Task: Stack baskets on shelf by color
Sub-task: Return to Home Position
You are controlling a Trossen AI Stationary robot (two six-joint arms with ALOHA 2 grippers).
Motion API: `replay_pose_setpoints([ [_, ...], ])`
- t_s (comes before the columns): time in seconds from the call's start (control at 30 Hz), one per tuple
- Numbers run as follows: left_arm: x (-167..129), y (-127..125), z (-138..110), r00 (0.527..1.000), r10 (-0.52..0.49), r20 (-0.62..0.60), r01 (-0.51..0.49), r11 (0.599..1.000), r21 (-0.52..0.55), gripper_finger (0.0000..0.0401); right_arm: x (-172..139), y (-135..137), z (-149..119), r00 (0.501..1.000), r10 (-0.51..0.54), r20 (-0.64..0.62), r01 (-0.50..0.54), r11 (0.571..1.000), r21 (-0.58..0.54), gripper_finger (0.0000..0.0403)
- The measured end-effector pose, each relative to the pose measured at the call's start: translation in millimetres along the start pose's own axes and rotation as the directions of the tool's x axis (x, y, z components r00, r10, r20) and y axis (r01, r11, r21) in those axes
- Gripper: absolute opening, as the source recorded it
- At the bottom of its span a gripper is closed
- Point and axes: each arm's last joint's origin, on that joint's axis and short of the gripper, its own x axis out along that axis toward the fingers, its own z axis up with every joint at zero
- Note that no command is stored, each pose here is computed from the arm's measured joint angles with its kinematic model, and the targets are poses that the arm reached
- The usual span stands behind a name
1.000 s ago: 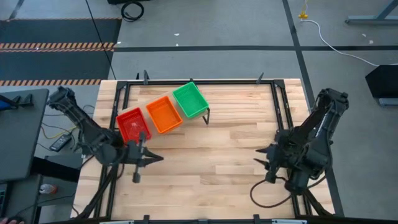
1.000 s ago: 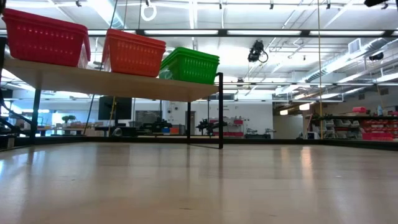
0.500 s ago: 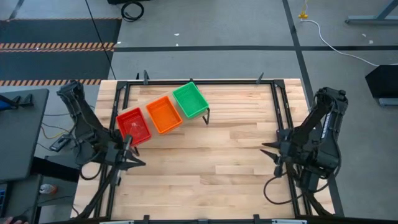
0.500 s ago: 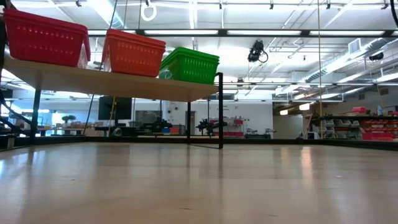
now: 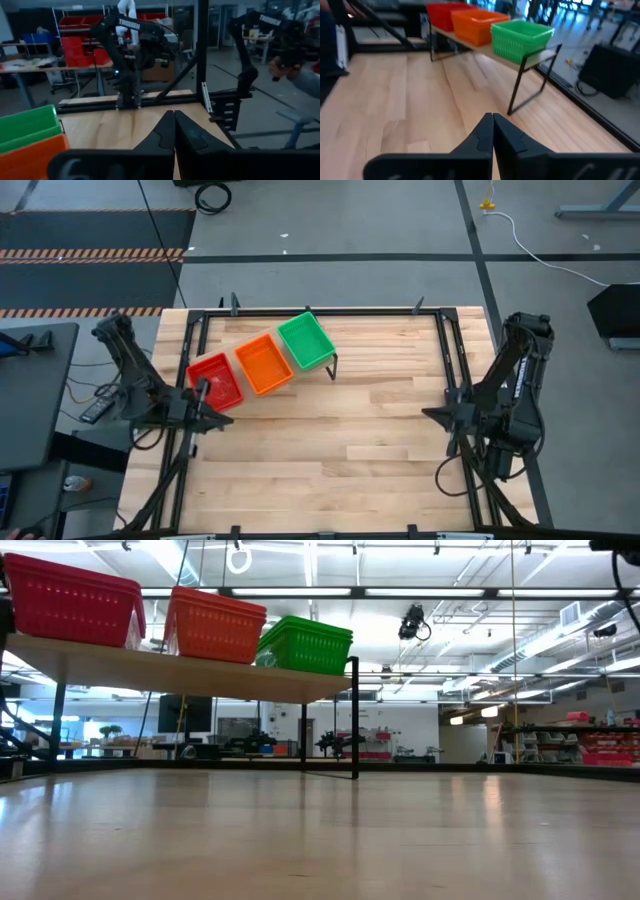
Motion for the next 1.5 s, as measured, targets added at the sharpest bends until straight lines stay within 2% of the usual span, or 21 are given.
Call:
replay_pose_setpoints([
  [0.13, -2.8, 6.4, -21.8, 0.996, -0.035, 0.084, 0.038, 0.999, -0.028, 0.0001, 2.9, -12.9, -18.1, 0.993, 0.041, 0.108, -0.044, 0.999, 0.023, 0.0013],
  [0.3, -10.9, 18.5, -26.8, 0.975, -0.046, 0.216, 0.062, 0.996, -0.067, 0.0001, 8.0, -30.7, -35.4, 0.957, 0.072, 0.28, -0.085, 0.996, 0.036, 0.0005],
  [0.4, -14.6, 25.9, -24.5, 0.971, -0.014, 0.241, 0.035, 0.996, -0.086, 0.0001, 13.1, -43.5, -43.9, 0.957, 0.056, 0.286, -0.083, 0.993, 0.083, 0.0006],
  [0.5, -13.3, 30.0, -24.5, 0.969, 0.014, 0.246, 0.0, 0.998, -0.059, 0.0, 17.2, -53.0, -49.2, 0.958, 0.036, 0.283, -0.073, 0.99, 0.121, 0.0005],
  [0.63, -8.5, 31.5, -27.4, 0.971, -0.027, 0.238, 0.032, 0.999, -0.017, 0.0, 17.2, -61.5, -47.1, 0.958, 0.032, 0.284, -0.065, 0.992, 0.108, 0.0005],
  [0.87, -1.3, 39.8, -28.5, 0.968, -0.041, 0.249, 0.047, 0.999, -0.019, 0.0, 15.1, -74.0, -38.5, 0.958, 0.032, 0.284, -0.06, 0.994, 0.088, 0.0004],
  [1.0, 1.1, 43.0, -28.1, 0.959, -0.103, 0.266, 0.114, 0.993, -0.029, 0.0, 15.6, -75.6, -37.7, 0.959, 0.022, 0.283, -0.052, 0.994, 0.098, 0.0004],
  [1.17, 3.7, 46.6, -31.6, 0.969, -0.082, 0.233, 0.093, 0.995, -0.038, 0.0001, 16.0, -75.7, -37.7, 0.959, 0.017, 0.282, -0.046, 0.994, 0.097, 0.0004],
  [1.37, 4.2, 47.0, -31.1, 0.963, -0.122, 0.242, 0.133, 0.991, -0.027, 0.0002, 13.7, -74.5, -38.3, 0.957, 0.051, 0.284, -0.069, 0.996, 0.054, 0.0003],
  [1.5, 4.6, 48.9, -30.7, 0.963, -0.106, 0.246, 0.113, 0.993, -0.016, 0.0001, 10.0, -70.0, -41.0, 0.951, 0.107, 0.289, -0.125, 0.991, 0.044, 0.0002],
])
